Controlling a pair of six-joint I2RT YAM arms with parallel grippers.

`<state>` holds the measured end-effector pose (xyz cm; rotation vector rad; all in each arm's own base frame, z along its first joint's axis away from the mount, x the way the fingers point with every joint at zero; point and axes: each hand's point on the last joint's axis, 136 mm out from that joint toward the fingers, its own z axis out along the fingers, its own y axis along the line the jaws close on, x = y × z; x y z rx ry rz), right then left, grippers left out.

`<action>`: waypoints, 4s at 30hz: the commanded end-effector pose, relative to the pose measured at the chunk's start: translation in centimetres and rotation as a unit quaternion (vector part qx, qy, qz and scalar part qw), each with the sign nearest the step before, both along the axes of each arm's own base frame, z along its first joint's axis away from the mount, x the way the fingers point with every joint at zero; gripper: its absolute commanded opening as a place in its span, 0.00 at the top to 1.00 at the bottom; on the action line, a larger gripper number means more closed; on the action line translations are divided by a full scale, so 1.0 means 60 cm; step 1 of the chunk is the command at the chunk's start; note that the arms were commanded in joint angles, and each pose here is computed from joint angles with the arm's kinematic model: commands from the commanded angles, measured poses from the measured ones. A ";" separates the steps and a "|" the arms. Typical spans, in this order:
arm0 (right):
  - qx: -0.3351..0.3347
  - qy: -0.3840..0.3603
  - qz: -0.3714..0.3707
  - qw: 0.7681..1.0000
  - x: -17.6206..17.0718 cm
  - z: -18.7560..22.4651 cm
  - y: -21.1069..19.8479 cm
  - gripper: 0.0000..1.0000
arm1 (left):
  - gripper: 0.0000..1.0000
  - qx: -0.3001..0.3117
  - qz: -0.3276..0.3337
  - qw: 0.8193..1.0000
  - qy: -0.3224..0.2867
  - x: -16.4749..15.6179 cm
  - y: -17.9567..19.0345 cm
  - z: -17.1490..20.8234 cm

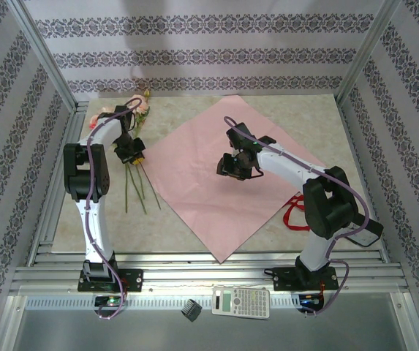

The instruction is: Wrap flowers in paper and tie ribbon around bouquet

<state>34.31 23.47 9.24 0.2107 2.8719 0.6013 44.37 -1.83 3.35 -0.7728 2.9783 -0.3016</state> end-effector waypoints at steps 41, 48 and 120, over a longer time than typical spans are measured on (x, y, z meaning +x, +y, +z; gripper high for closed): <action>0.033 -0.013 -0.116 0.993 -0.042 0.043 -0.163 0.59 | 1.00 -0.222 -0.275 0.901 -0.251 0.129 -0.554 0.148; 0.033 0.002 -0.113 0.993 -0.047 0.028 -0.162 0.59 | 1.00 -0.226 -0.264 0.906 -0.243 0.146 -0.572 0.117; 0.020 -0.077 -0.052 0.995 0.014 0.095 -0.107 0.56 | 1.00 0.164 -0.168 0.957 -0.169 0.105 -0.053 0.218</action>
